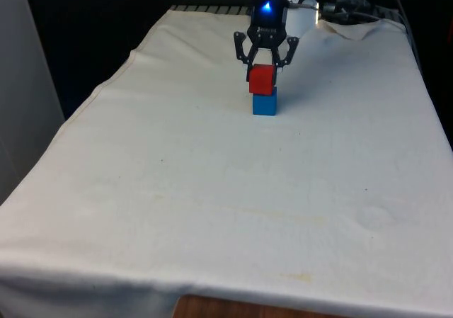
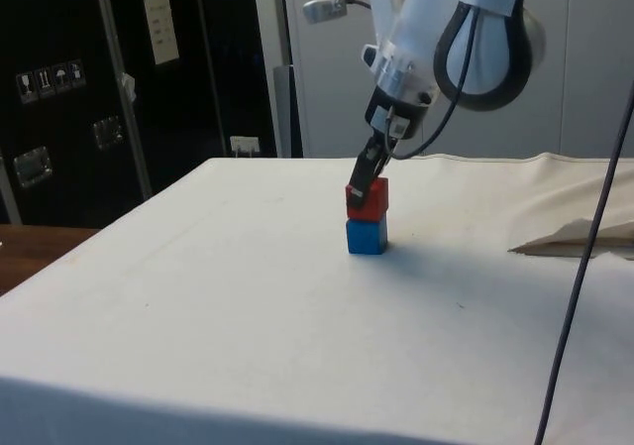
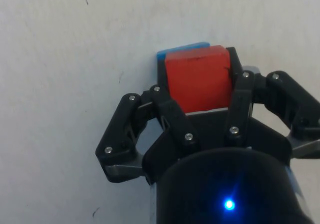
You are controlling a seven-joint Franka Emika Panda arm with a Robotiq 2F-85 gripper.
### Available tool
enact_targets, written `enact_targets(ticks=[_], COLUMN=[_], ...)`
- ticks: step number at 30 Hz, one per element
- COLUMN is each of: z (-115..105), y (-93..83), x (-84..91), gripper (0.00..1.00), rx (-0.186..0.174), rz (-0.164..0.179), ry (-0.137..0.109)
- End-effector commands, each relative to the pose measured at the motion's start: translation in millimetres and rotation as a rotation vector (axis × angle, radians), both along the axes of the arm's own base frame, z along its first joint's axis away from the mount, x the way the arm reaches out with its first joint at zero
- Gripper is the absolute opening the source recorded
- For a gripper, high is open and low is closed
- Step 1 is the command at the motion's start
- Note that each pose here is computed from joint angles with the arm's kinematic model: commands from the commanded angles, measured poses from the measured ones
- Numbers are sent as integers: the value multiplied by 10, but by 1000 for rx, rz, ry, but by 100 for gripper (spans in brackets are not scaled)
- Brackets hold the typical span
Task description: Stack the two cubes.
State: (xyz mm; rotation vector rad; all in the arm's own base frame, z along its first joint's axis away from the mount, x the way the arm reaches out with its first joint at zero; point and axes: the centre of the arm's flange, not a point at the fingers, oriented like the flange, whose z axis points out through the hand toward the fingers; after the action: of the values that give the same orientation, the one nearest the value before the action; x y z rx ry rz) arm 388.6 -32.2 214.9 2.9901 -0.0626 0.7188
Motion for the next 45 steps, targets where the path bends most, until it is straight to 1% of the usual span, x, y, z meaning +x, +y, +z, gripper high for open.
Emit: enact_targets(ticks=[1, 7, 8, 9, 16, 17, 18, 26, 27, 28, 34, 35, 36, 37, 40, 43, 44, 45], z=[17, 4, -23, 4, 24, -5, 24, 16, -12, 9, -5, -28, -28, -8, -5, -12, -28, -16], y=[46, 46, 1, 46, 49, 0, 49, 68, -1, 73, 66, 1, 1, 65, 49, 38, 1, 32], x=[-26, -30, -34, -30, -9, -11, -9, 10, -3, 11, 27, 16, 16, 23, 26, 22, 16, 21], gripper=[0, 0, 0, 0, 0, 0, 0, 0, 0, 0, 0, 0, 0, 0, 0, 0, 0, 0], rx=[8, 10, 2, 10, 9, 1, 10, 15, 4, 16, 17, 5, 6, 17, 15, 12, 6, 11], rz=[0, -4, -5, -4, -2, -5, -3, -6, -10, -7, -12, -14, -15, -12, -15, -13, -16, -15], ry=[-11, -7, 7, -7, -16, -1, -16, -15, -2, -14, -13, 0, 0, -12, -13, -9, 0, -8])
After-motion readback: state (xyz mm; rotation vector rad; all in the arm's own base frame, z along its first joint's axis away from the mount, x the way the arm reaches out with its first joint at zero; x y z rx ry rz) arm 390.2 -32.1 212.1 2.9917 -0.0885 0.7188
